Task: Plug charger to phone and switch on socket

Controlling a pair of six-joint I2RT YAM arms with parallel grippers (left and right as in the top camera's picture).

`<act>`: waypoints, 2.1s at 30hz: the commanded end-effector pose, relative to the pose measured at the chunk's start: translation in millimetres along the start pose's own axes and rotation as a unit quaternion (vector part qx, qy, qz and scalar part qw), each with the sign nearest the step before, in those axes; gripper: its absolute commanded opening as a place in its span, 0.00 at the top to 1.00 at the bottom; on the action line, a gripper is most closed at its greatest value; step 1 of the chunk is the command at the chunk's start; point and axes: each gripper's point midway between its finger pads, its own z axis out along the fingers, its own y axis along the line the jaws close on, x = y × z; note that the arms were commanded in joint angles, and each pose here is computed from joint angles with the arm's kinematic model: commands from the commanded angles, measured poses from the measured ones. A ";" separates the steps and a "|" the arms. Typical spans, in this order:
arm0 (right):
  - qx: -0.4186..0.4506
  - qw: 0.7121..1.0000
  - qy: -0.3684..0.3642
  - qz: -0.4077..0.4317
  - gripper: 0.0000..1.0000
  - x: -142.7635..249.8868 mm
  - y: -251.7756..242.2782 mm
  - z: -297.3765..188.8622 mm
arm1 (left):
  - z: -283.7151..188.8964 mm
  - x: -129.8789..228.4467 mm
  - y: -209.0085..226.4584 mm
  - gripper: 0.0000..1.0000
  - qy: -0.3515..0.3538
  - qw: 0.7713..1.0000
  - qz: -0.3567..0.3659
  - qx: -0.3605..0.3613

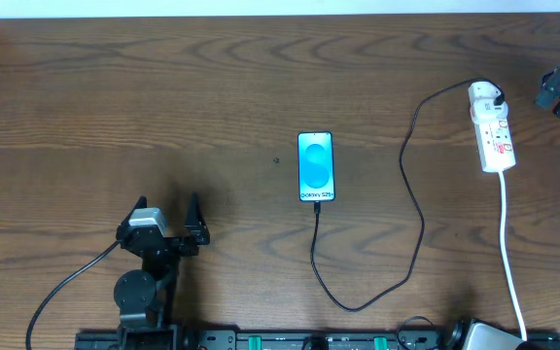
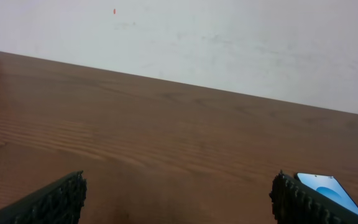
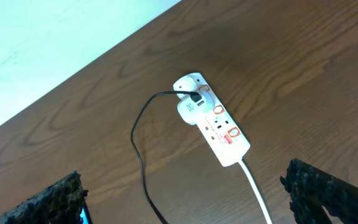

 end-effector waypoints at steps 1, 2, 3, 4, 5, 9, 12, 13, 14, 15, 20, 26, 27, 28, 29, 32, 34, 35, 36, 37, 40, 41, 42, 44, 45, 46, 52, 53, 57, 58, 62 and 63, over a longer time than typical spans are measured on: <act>0.004 1.000 -0.002 0.005 0.01 -1.3 -1.3 -0.8 | 0.1 13.7 3.0 0.05 0.024 1.000 0.003 -0.004; 0.004 1.000 -0.002 0.005 0.01 -1.3 -1.3 -0.8 | 0.1 13.7 3.0 0.05 0.024 1.000 0.003 -0.004; 0.004 1.000 -0.002 0.005 0.01 -1.3 -1.3 -0.8 | 0.1 13.7 3.0 0.05 0.024 1.000 0.003 -0.004; 0.004 1.000 -0.002 0.005 0.01 -1.3 -1.3 -0.8 | 0.1 13.7 3.0 0.05 0.024 1.000 0.003 -0.004; 0.004 1.000 -0.002 0.005 0.01 -1.3 -1.3 -0.8 | 0.1 13.7 3.0 0.05 0.024 1.000 0.003 -0.004; 0.033 0.999 -0.006 0.006 0.01 -2.7 -11.9 0.6 | 0.1 13.7 3.0 0.05 0.024 1.000 0.003 -0.004; 0.043 0.999 -0.007 0.006 0.01 -3.0 -15.6 0.5 | 0.1 13.7 2.9 0.05 0.024 1.000 0.003 -0.004; 0.043 0.999 -0.007 0.006 0.01 -3.0 -15.6 0.3 | 0.1 13.7 3.0 0.05 0.024 1.000 0.002 -0.004; 0.043 0.999 -0.007 0.006 0.01 -2.7 -15.6 0.3 | 0.1 13.7 2.9 0.05 0.024 1.000 0.003 -0.004; 0.043 0.999 -0.007 0.006 0.01 -2.7 -15.6 0.2 | 0.1 13.7 3.0 0.05 0.024 1.000 0.003 -0.004; 0.047 0.999 -0.009 0.004 0.01 -3.2 -16.6 -0.3 | 0.1 13.7 2.9 0.05 0.024 1.000 0.003 -0.004; 0.021 0.999 -0.031 -0.014 0.01 0.7 0.2 18.4 | 0.1 13.7 3.0 0.05 0.024 1.000 0.003 -0.004; 0.012 0.999 -0.040 -0.021 0.01 2.9 5.7 23.5 | 0.1 13.7 3.0 0.05 0.024 1.000 0.003 -0.004; 0.001 0.998 -0.051 -0.028 0.01 6.5 12.3 29.8 | 0.1 13.7 2.9 0.05 0.024 1.000 0.003 -0.004; -0.009 0.998 -0.060 -0.035 0.01 10.3 17.6 35.6 | 0.1 13.7 3.0 0.05 0.024 1.000 0.003 -0.004; -0.036 0.995 -0.080 -0.052 0.01 28.0 31.1 53.4 | 0.1 13.7 3.0 0.05 0.024 1.000 0.003 -0.004; -0.051 0.993 -0.090 -0.062 0.01 44.3 37.0 65.1 | 0.1 13.7 3.0 0.05 0.024 1.000 0.003 -0.004; -0.057 0.992 -0.093 -0.066 0.01 52.8 38.9 69.8 | 0.1 13.7 3.0 0.05 0.024 1.000 0.003 -0.004; -0.064 0.991 -0.097 -0.070 0.01 63.1 40.3 75.3 | 0.1 13.7 3.0 0.05 0.024 1.000 0.003 -0.004; -0.068 0.990 -0.099 -0.072 0.01 70.0 40.2 78.6 | 0.1 13.7 3.0 0.05 0.024 1.000 0.003 -0.004; -0.081 0.988 -0.110 -0.078 0.01 98.3 36.2 89.1 | 0.1 13.7 2.9 0.05 0.024 1.000 0.003 -0.004; -0.085 0.987 -0.114 -0.078 0.01 108.6 33.7 91.7 | 0.1 13.7 3.0 0.05 0.024 1.000 0.003 -0.004; -0.088 0.986 -0.118 -0.076 0.01 117.4 31.4 93.2 | 0.1 13.7 2.9 0.05 0.024 1.000 0.003 -0.004; -0.093 0.985 -0.125 -0.070 0.01 133.9 24.8 95.1 | 0.1 13.7 3.0 0.05 0.024 1.000 0.003 -0.004; -0.096 0.985 -0.130 -0.065 0.01 142.5 20.6 94.9 | 0.1 13.7 2.9 0.05 0.024 1.000 0.003 -0.004; -0.098 0.984 -0.135 -0.062 0.01 149.4 17.3 93.9 | 0.1 13.7 3.0 0.05 0.024 1.000 0.003 -0.004; -0.117 0.976 -0.177 -0.050 0.01 182.3 1.4 83.7 | 0.1 13.7 2.9 0.05 0.024 1.000 0.003 -0.004; -0.119 0.975 -0.181 -0.050 0.01 186.6 -0.7 82.2 | 0.1 13.7 3.0 0.05 0.024 1.000 0.003 -0.004; -0.124 0.972 -0.193 -0.050 0.01 201.9 -7.5 78.5 | 0.1 13.7 3.0 0.05 0.024 1.000 0.003 -0.004; -0.125 0.971 -0.196 -0.050 0.01 204.5 -8.9 77.7 | 0.1 13.7 2.9 0.05 0.024 1.000 0.003 -0.004; -0.128 0.968 -0.212 -0.049 0.01 212.2 -13.9 73.9 | 0.1 13.7 3.0 0.05 0.024 1.000 0.002 -0.004; -0.130 0.966 -0.217 -0.049 0.01 214.4 -14.5 73.0 | 0.1 13.7 3.0 0.05 0.024 1.000 0.002 -0.004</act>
